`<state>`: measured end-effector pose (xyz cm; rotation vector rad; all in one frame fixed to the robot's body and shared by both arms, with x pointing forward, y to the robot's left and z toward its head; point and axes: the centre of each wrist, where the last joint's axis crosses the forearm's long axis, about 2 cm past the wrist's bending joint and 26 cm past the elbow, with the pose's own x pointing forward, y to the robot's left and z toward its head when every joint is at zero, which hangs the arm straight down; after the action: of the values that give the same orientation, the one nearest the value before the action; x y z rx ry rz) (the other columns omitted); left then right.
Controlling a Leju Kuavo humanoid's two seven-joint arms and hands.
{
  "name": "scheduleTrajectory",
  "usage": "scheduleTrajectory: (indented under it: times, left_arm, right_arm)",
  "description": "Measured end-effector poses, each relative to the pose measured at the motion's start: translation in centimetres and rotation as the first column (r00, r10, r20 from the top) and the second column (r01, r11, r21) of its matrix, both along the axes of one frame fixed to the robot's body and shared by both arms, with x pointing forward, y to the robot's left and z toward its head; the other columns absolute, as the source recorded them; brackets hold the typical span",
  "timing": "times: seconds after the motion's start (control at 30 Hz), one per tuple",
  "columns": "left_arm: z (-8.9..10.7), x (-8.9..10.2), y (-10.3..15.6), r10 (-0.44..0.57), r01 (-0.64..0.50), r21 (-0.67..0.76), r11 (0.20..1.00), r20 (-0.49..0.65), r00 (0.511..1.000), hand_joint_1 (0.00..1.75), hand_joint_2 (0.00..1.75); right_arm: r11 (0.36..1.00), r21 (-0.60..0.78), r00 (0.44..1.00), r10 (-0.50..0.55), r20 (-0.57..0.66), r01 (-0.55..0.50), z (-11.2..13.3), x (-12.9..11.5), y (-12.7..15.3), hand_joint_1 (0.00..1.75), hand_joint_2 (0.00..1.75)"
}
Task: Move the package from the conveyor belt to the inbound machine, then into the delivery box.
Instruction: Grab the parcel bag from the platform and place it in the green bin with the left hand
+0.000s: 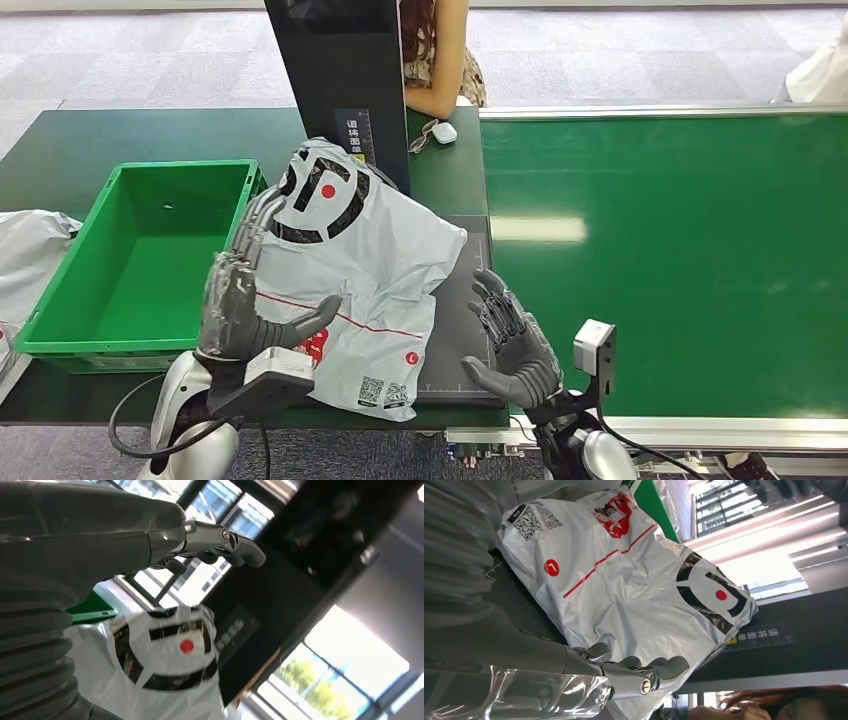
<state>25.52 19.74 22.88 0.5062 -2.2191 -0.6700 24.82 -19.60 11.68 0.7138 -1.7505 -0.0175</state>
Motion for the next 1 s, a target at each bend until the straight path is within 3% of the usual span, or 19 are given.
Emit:
scheduleTrajectory:
  times: [0.27, 0.53, 0.73, 1.0]
  left_arm:
    - [-2.1, 5.6, -2.6, -0.139, 0.229, 0.374, 0.899, -0.253, 0.957, 0.0, 1.75]
    - [-8.3, 8.2, -4.0, -0.165, 0.471, 0.545, 0.693, -0.516, 0.841, 0.0, 1.75]
    - [-9.8, 9.7, -3.7, -0.148, 0.539, 0.584, 0.607, -0.584, 0.798, 0.0, 1.75]
    - [-10.1, 10.2, -3.8, -0.142, 0.55, 0.619, 0.562, -0.582, 0.8, 0.0, 1.75]
  right_arm:
    - [0.996, 0.081, 0.999, -0.049, 0.013, 0.047, 0.9, 0.2, -0.8, 0.0, 1.75]
    - [0.984, 0.158, 0.996, -0.084, 0.026, 0.078, 2.1, -0.7, -1.2, 0.0, 1.75]
    - [0.976, 0.195, 0.994, -0.107, 0.037, 0.098, 2.8, -1.5, -1.3, 0.0, 1.75]
    - [0.968, 0.223, 0.992, -0.12, 0.027, 0.111, 3.0, -1.7, -1.3, 0.0, 1.75]
